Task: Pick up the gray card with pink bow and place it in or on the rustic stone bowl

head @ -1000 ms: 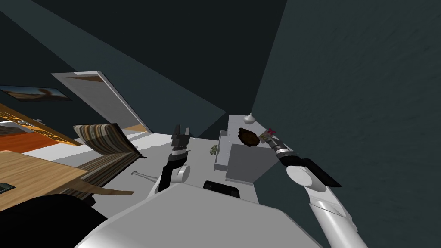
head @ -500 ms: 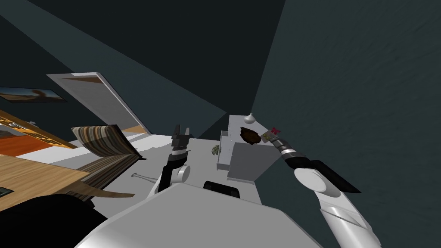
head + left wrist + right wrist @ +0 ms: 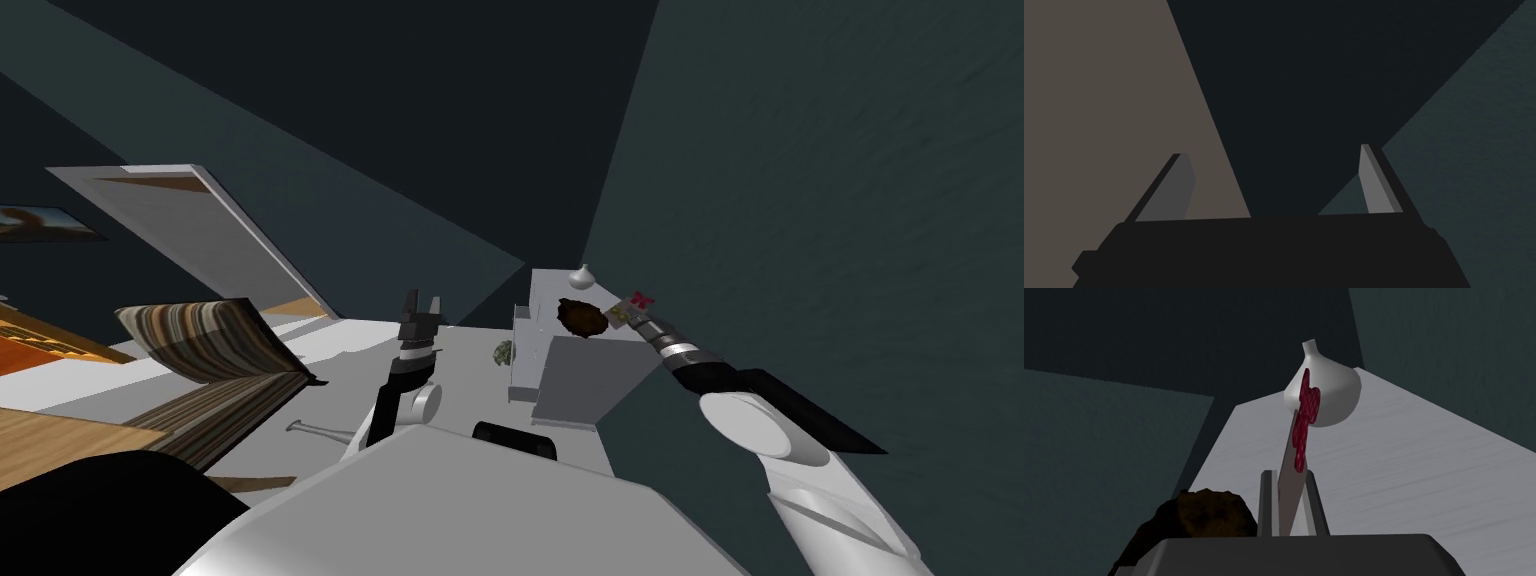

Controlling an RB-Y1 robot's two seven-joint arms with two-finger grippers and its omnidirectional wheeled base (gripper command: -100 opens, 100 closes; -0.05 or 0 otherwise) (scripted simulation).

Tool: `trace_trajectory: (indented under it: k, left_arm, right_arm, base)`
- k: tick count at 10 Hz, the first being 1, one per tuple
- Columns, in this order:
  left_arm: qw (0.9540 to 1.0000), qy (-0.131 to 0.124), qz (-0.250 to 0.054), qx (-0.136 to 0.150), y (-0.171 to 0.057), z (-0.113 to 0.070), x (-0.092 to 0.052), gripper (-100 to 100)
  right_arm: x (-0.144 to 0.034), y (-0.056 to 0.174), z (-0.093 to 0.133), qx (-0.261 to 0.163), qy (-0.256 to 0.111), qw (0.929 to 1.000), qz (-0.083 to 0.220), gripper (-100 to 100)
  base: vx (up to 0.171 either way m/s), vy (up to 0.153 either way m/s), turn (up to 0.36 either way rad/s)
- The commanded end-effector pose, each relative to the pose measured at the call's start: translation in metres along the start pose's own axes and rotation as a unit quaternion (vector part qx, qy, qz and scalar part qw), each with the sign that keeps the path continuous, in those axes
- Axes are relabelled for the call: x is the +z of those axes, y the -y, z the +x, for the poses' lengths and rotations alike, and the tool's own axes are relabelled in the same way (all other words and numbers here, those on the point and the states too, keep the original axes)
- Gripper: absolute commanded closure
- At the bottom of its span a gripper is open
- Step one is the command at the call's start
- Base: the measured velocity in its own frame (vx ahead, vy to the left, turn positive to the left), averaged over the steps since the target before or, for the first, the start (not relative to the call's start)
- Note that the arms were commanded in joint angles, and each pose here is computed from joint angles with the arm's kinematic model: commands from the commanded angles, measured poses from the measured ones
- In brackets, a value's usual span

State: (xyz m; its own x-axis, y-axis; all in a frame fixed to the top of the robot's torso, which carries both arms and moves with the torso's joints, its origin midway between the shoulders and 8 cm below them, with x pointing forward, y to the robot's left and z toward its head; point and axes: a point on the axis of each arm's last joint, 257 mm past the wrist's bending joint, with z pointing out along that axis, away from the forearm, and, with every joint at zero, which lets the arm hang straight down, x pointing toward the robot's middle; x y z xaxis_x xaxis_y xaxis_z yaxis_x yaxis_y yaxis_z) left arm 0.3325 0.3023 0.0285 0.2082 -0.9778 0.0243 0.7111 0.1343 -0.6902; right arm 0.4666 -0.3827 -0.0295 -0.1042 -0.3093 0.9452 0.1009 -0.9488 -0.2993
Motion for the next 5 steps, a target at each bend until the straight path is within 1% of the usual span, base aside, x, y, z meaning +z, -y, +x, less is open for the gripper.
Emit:
trace_trajectory:
  k: [1, 2, 4, 5]
  left_arm:
    - [1.0, 0.0, 0.0, 0.0, 0.0, 0.0, 0.0, 0]
    - [1.0, 0.0, 0.0, 0.0, 0.0, 0.0, 0.0, 0]
    - [1.0, 0.0, 0.0, 0.0, 0.0, 0.0, 0.0, 0]
    - [1.0, 0.0, 0.0, 0.0, 0.0, 0.0, 0.0, 0]
  right_arm:
    - [-0.003, 0.01, 0.006, -0.016, 0.011, 0.9998, 0.011, 100]
    - [-0.005, 0.014, 0.008, -0.022, 0.014, 0.9995, 0.015, 100]
    - [-0.007, 0.021, 0.012, -0.036, 0.022, 0.9989, 0.022, 100]
    - [-0.009, 0.027, 0.015, -0.049, 0.029, 0.998, 0.027, 100]
  base:
    - [0.094, 0.1, -0.072]
    - [0.111, 0.126, -0.073]
    - [0.057, 0.097, -0.056]
    - [0.061, 0.108, -0.072]
